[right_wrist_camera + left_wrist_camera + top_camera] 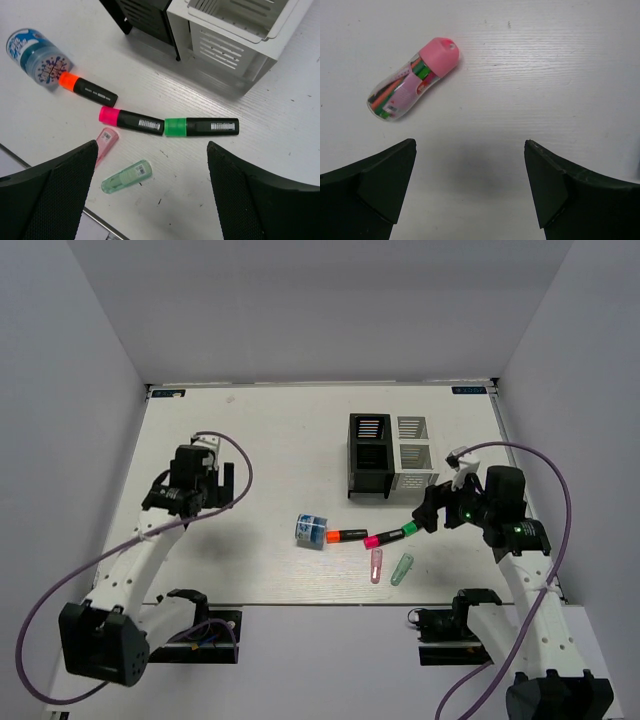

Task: Sort the stationery into containers
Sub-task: Grab a piece of stationery with the left arm

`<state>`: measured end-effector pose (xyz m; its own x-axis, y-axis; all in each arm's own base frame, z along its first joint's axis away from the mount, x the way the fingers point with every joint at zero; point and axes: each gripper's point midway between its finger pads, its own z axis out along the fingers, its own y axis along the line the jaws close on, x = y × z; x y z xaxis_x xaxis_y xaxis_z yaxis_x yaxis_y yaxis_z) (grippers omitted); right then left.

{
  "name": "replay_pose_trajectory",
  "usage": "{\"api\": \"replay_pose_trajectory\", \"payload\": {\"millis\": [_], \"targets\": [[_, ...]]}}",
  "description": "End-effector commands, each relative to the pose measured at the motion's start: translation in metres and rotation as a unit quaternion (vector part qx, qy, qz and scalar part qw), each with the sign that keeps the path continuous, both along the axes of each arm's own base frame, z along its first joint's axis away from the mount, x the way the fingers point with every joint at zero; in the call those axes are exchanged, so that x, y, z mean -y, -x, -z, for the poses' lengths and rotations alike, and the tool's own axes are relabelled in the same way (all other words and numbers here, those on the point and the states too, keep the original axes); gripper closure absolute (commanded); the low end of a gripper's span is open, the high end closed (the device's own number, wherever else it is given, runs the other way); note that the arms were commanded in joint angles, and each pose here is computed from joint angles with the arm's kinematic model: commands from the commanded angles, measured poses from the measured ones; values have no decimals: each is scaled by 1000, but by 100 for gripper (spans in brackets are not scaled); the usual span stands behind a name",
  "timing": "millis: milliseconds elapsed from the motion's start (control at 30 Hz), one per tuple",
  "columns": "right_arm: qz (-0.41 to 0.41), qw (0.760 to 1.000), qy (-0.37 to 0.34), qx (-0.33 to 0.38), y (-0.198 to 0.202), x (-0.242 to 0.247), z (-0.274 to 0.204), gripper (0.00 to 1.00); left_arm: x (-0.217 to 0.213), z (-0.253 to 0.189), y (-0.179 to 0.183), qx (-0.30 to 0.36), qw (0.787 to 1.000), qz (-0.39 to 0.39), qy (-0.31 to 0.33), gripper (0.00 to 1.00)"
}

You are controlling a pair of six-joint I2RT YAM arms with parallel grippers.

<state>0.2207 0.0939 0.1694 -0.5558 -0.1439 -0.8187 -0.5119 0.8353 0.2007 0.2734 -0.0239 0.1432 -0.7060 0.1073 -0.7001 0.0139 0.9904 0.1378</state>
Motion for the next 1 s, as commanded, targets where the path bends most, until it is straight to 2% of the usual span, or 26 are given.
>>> {"api": "replay_pose_trajectory", "payload": {"millis": [0, 133, 167, 300, 433, 500, 567, 667, 700, 733, 900, 967], "targets": [[-47, 999, 24, 11, 3, -3, -6, 10, -11, -6, -20, -18, 1000, 21, 15, 1], [-54, 998, 23, -13, 5, -4, -2, 10, -28, 12, -43, -88, 994, 55, -19, 12], [-55, 998, 23, -18, 7, -4, -1, 10, -30, 2, -55, -77, 995, 58, -19, 13], [-58, 998, 19, -9, 8, -5, -6, 10, -57, 38, -74, -165, 982, 59, -73, 12], [-49, 999, 23, -1, 7, -2, -8, 10, -86, 29, -116, -144, 987, 22, -62, 10], [-48, 999, 24, -5, 7, -2, -6, 10, -103, 44, -121, -161, 985, 7, -61, 5], [-49, 998, 26, -15, 6, -2, -2, 10, -121, 51, -139, -159, 983, -15, -88, 2], [-64, 997, 26, -44, 9, -4, 4, 10, -133, 62, -171, -145, 985, -21, -89, 1], [-63, 996, 29, -51, 8, -3, 6, 10, -134, 56, -176, -137, 986, -21, -89, 1], [-61, 996, 32, -58, 6, -2, 8, 10, -138, 83, -175, -169, 982, -17, -89, 1], [-56, 994, 36, -90, 5, 2, 16, 10, -130, 125, -180, -212, 974, 12, -79, 1], [-65, 993, 26, -91, 7, -2, 13, 10, -128, 143, -171, -243, 967, 20, -70, 6]]}}
